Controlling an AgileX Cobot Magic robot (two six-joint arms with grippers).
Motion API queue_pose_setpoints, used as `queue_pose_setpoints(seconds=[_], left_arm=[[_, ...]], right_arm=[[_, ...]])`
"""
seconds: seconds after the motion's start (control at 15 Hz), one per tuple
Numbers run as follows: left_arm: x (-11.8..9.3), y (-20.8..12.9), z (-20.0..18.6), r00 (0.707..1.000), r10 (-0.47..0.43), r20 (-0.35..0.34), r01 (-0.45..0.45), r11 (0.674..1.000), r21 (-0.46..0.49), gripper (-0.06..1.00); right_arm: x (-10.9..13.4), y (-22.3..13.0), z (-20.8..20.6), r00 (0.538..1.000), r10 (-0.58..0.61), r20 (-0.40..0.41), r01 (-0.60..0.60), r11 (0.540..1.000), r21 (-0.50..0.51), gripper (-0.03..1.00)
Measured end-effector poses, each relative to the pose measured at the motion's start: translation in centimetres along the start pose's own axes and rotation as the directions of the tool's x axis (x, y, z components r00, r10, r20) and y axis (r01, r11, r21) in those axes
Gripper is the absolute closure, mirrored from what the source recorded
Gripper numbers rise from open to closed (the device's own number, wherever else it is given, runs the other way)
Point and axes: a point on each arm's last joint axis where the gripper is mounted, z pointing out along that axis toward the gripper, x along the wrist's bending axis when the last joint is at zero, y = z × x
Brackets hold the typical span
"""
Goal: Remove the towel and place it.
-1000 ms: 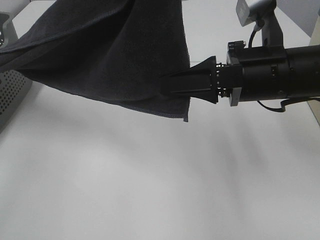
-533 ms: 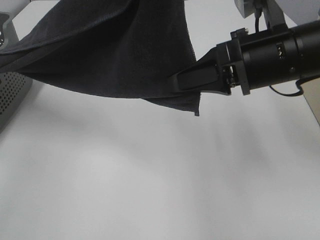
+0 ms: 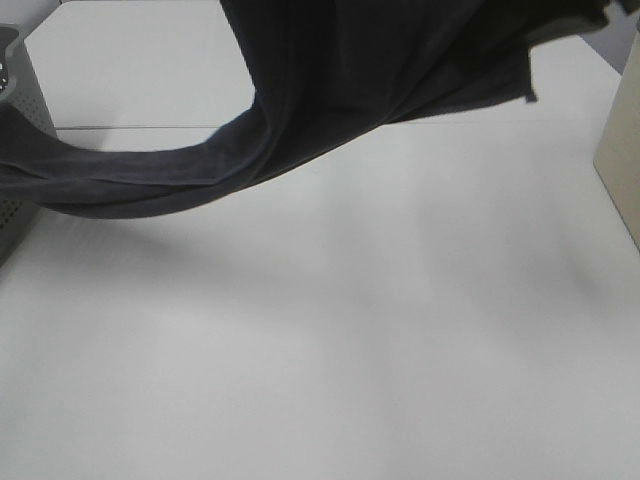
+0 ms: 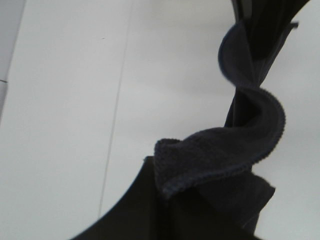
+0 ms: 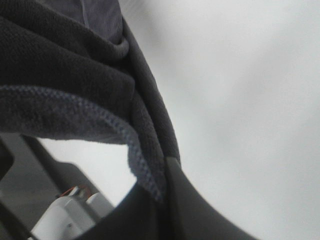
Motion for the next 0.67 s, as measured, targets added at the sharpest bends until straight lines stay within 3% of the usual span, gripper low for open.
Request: queue_pose_setpoints(seconds=[0.27,0.53,0.6,0.67], left_arm=[[2.0,0.0,-0.2,0.973,0.086,-0.214,-0.083,0.996,0.022,0.94],[3.3,0.2,-0.7,0.917,0.161,-0.365,-0.157,0.987,0.039,0.94],[4.2,0.6,-1.0,0.873,0.169,-0.458,-0.182,0.983,0.016,0.94],[4.8,0.7,-1.3,0.849,0.152,-0.506,-0.182,0.983,-0.01,0.94]], right_arm=[[0.3,4.5,-5.7,0.972,-0.053,0.23,0.097,0.977,-0.188,0.96],[0.8,7.7,-9.0,0.938,-0.076,0.339,0.206,0.908,-0.365,0.96],[0.8,9.0,-10.1,0.919,-0.083,0.386,0.263,0.858,-0.442,0.96],[0.9,9.6,-10.5,0.908,-0.089,0.41,0.299,0.823,-0.483,0.96]])
